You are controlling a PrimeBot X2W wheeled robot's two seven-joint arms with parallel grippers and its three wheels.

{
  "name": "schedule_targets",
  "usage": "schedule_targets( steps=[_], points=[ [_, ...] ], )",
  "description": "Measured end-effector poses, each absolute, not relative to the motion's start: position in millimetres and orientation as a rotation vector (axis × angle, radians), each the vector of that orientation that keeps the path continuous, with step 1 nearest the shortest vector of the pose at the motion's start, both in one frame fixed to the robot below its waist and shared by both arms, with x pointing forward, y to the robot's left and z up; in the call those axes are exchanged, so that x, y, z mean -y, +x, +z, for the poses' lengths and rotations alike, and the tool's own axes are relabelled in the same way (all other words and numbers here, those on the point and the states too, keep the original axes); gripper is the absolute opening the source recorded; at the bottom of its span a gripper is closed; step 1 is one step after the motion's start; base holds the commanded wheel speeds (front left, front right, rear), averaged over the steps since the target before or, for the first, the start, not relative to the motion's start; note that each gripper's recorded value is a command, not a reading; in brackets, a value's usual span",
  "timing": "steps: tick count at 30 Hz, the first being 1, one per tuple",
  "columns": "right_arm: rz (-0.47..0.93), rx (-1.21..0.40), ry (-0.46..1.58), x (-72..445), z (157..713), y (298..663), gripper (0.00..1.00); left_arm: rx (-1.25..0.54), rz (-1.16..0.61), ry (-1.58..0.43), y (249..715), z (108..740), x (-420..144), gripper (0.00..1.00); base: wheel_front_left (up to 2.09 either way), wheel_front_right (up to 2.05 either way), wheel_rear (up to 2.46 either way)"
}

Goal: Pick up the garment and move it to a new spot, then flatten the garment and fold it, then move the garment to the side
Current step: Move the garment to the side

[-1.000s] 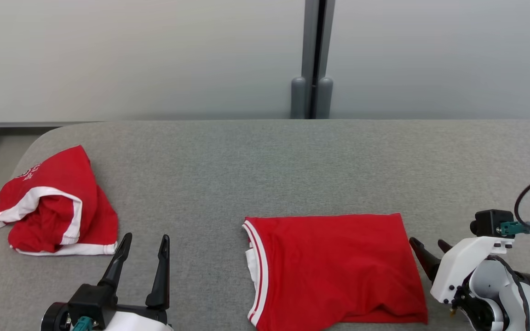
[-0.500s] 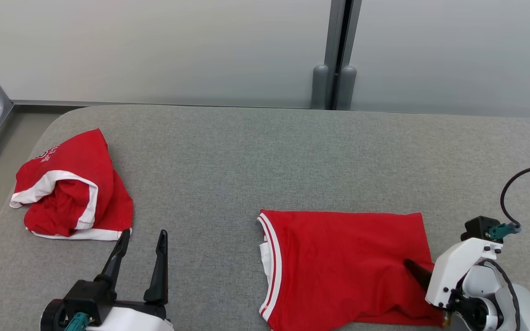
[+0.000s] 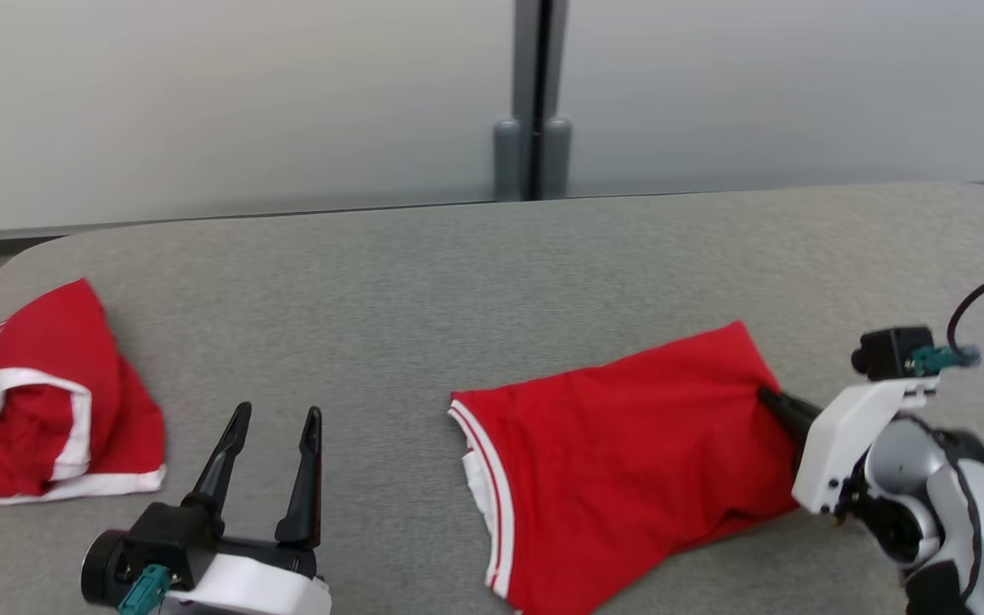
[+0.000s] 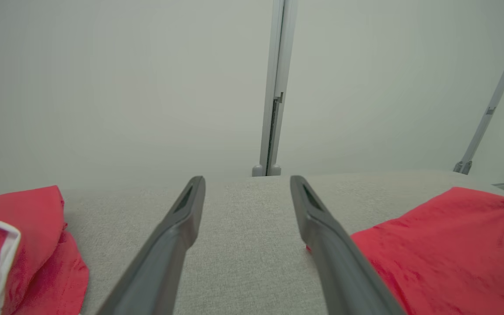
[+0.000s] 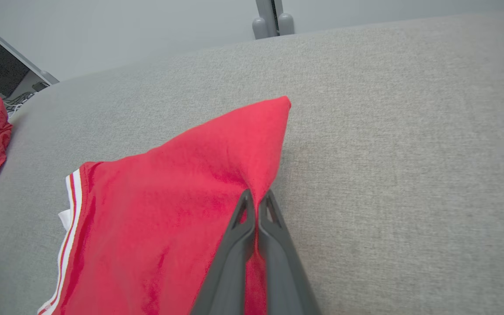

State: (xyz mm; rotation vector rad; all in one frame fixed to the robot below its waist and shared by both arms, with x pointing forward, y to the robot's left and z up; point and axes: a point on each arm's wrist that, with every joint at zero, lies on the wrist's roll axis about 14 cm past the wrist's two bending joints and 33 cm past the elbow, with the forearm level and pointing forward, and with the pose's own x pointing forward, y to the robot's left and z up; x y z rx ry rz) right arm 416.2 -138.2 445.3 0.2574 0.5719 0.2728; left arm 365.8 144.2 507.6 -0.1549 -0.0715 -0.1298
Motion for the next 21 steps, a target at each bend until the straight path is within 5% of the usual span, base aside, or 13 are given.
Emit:
schedule_targets(
  steps=[21],
  points=[
    [-0.122,-0.429,0.089,328.8,499.0,444.8,0.0,0.084,-0.67,-0.155,438.5,515.9,26.1,1.0,0.0,0.0,0.0]
  ],
)
